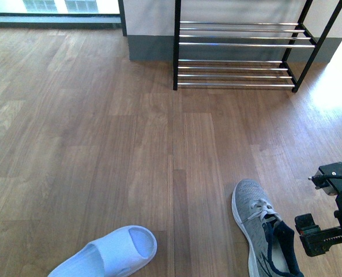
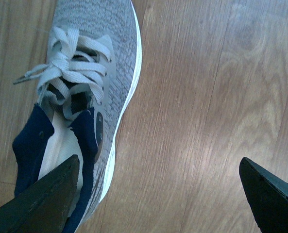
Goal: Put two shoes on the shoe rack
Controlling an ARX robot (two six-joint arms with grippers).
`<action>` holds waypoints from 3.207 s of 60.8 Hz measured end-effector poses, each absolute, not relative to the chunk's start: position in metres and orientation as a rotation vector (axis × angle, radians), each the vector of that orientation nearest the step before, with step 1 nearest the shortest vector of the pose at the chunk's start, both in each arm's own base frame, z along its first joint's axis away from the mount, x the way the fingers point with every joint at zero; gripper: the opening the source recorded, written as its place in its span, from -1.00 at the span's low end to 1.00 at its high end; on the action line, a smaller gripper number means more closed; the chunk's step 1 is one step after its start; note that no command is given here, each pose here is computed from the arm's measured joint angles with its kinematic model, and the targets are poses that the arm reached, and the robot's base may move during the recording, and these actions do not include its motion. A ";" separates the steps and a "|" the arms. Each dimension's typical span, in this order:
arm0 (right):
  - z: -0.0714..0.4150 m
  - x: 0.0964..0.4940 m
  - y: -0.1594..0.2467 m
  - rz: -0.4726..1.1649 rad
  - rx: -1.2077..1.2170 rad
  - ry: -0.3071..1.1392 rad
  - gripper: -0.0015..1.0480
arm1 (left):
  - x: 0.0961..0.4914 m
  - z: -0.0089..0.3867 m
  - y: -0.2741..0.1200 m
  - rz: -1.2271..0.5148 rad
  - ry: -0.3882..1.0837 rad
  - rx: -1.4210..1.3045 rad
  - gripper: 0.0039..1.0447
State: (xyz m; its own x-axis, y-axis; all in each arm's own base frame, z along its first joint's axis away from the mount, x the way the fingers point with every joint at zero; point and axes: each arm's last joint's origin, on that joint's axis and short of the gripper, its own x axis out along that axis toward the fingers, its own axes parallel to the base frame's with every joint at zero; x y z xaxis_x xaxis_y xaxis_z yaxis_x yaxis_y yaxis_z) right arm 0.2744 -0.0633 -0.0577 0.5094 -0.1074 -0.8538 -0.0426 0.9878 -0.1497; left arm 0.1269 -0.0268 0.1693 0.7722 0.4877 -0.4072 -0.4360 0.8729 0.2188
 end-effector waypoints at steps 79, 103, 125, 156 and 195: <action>-0.054 0.281 -0.071 0.009 -0.082 1.268 0.82 | 0.127 0.169 -0.027 0.501 0.472 0.114 -0.98; -0.063 0.287 -0.062 -0.003 0.031 1.274 0.82 | 0.127 0.169 -0.027 0.501 0.472 0.114 -0.98; -0.096 0.296 -0.057 -0.013 0.069 1.278 0.82 | 0.127 0.169 -0.027 0.501 0.472 0.114 -0.98; -0.111 0.309 -0.042 0.028 0.146 1.168 -0.23 | 0.127 0.169 -0.027 0.501 0.472 0.114 -0.98; -0.071 0.301 -0.048 0.032 0.106 1.103 -0.97 | 0.127 0.169 -0.027 0.501 0.472 0.114 -0.98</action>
